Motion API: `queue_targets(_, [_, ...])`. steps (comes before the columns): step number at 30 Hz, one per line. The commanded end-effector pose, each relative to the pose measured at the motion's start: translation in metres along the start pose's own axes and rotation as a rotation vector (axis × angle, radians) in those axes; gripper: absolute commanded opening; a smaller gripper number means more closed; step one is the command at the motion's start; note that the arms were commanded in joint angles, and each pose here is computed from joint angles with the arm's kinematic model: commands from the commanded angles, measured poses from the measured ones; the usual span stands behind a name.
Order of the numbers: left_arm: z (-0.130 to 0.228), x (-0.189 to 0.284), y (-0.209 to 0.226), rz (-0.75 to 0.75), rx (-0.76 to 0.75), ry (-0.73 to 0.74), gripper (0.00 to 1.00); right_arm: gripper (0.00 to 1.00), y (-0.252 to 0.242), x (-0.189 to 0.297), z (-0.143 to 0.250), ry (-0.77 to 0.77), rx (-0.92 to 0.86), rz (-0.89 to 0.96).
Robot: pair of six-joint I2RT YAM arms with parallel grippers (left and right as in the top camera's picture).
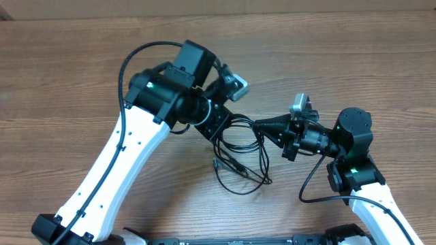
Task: Untangle cables
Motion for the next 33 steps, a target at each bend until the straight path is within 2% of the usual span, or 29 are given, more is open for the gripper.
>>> queue_targets(1, [0.003,0.025,0.035,-0.147,0.262,-0.062,0.04,0.04,0.002,0.001,-0.009,-0.016,0.010,-0.008])
queue_targets(4, [0.007,0.032,0.049,-0.153,0.373,-0.086,0.04,0.04,0.002,0.001,-0.009,-0.016,0.007,-0.008])
queue_targets(8, [0.009,0.037,0.055,-0.102,0.408,-0.103,0.04,0.04,0.002,0.001,-0.009,-0.016,0.007,-0.008])
queue_targets(12, [0.008,0.037,0.047,-0.012,0.294,-0.105,0.04,0.05,0.002,0.001,-0.009,-0.016,0.007,-0.008])
queue_targets(13, [0.007,0.036,0.043,0.019,0.254,-0.105,0.04,0.19,0.002,0.001,-0.009,-0.016,0.008,-0.008])
queue_targets(14, [0.008,0.036,0.040,0.041,0.225,-0.104,0.04,0.27,0.002,0.001,-0.009,-0.016,0.008,-0.008])
queue_targets(15, [0.008,0.035,0.036,0.064,0.189,-0.101,0.04,0.50,0.002,0.001,-0.009,-0.016,0.008,-0.007])
queue_targets(16, [0.008,0.034,0.033,0.083,0.155,-0.096,0.04,0.60,0.002,0.001,-0.009,-0.016,0.010,-0.007])
queue_targets(18, [0.009,0.032,0.027,0.111,0.100,-0.083,0.04,0.73,0.002,0.001,-0.009,-0.016,0.014,-0.006])
queue_targets(19, [0.010,0.031,0.024,0.121,0.077,-0.074,0.04,0.76,0.002,0.001,-0.009,-0.016,0.026,-0.007])
queue_targets(23, [0.012,0.028,0.014,0.153,-0.006,-0.048,0.04,0.82,0.002,0.001,-0.009,-0.016,0.076,-0.007])
queue_targets(33, [0.006,0.020,-0.009,0.210,-0.102,-0.051,0.04,0.82,0.002,0.001,-0.009,-0.016,0.223,-0.006])
Point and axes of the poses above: each gripper's point midway between its finger pads, its own x axis back along the fingers, its own y axis along the line the jaws close on, z = x × y, the point moved 9 cm from there along x, back along the fingers
